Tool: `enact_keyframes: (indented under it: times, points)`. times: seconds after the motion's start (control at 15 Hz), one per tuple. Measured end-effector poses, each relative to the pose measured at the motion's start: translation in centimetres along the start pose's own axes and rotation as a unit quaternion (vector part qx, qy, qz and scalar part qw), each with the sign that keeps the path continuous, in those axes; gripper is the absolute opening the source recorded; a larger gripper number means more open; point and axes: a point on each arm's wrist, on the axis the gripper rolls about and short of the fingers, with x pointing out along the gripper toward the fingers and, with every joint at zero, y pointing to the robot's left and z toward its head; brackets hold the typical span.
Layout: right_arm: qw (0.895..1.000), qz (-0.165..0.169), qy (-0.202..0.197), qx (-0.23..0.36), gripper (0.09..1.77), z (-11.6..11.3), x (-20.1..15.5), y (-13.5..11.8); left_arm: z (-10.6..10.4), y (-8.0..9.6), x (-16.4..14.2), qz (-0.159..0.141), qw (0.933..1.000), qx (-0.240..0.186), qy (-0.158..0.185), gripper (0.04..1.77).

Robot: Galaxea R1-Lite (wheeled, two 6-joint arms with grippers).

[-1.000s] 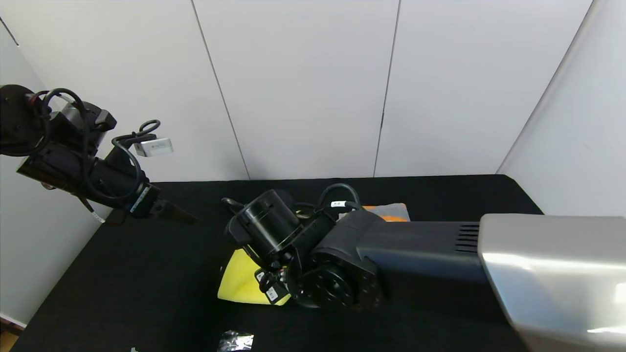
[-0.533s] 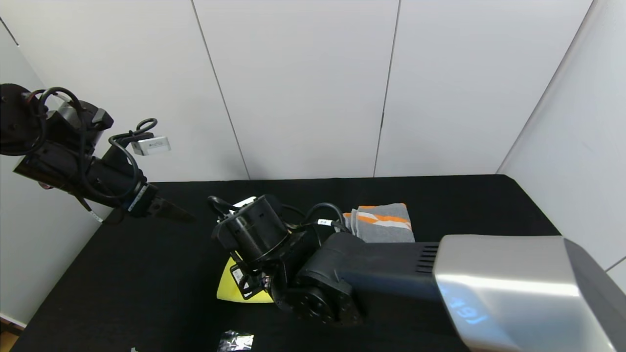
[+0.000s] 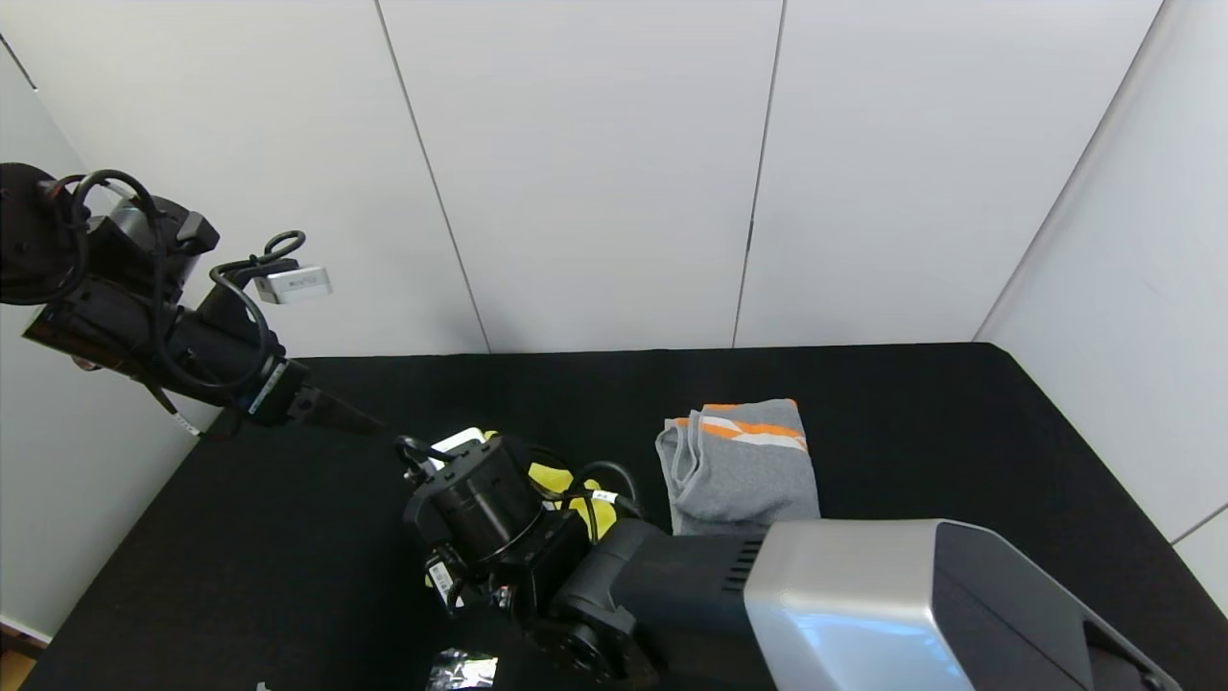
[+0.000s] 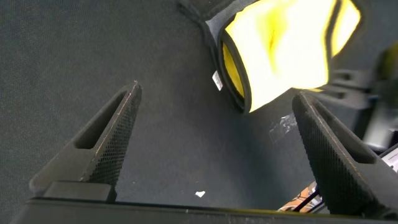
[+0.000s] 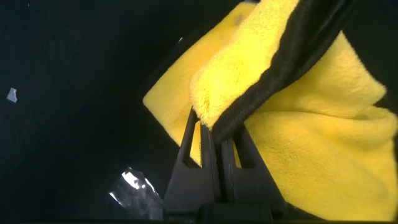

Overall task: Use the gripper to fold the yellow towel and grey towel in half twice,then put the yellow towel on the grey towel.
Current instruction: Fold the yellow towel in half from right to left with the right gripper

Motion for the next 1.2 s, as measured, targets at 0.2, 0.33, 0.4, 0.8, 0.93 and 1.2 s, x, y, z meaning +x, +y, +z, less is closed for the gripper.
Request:
enact_keyframes:
  times: [0.2, 0.33, 0.4, 0.8, 0.93, 1.2]
  points:
    - [1.0, 0.006, 0.002, -0.002, 0.18, -1.1, 0.9, 0.5, 0.0, 0.0, 0.0, 0.0, 1.0, 0.0, 0.0, 1.72]
    - [1.0, 0.008, 0.005, -0.004, 0.53, -1.5, 1.1, 0.7, 0.0, 0.0, 0.0, 0.0, 1.0, 0.0, 0.0, 1.72]
    - [1.0, 0.009, 0.006, -0.004, 0.67, -1.6, 1.2, 0.8, 0.0, 0.0, 0.0, 0.0, 1.0, 0.0, 0.0, 1.72]
    - [1.0, 0.02, -0.002, 0.014, 1.24, -0.6, 0.1, 1.1, 0.0, 0.0, 0.0, 0.0, 1.0, 0.0, 0.0, 1.72]
    - [0.999, 0.028, -0.009, 0.022, 1.34, 0.3, -0.7, 1.2, 0.0, 0.0, 0.0, 0.0, 1.0, 0.0, 0.0, 1.72]
    - [0.999, 0.031, -0.02, 0.036, 1.48, 1.8, -2.3, 1.2, 0.0, 0.1, 0.1, 0.0, 1.0, 0.0, 0.0, 1.72]
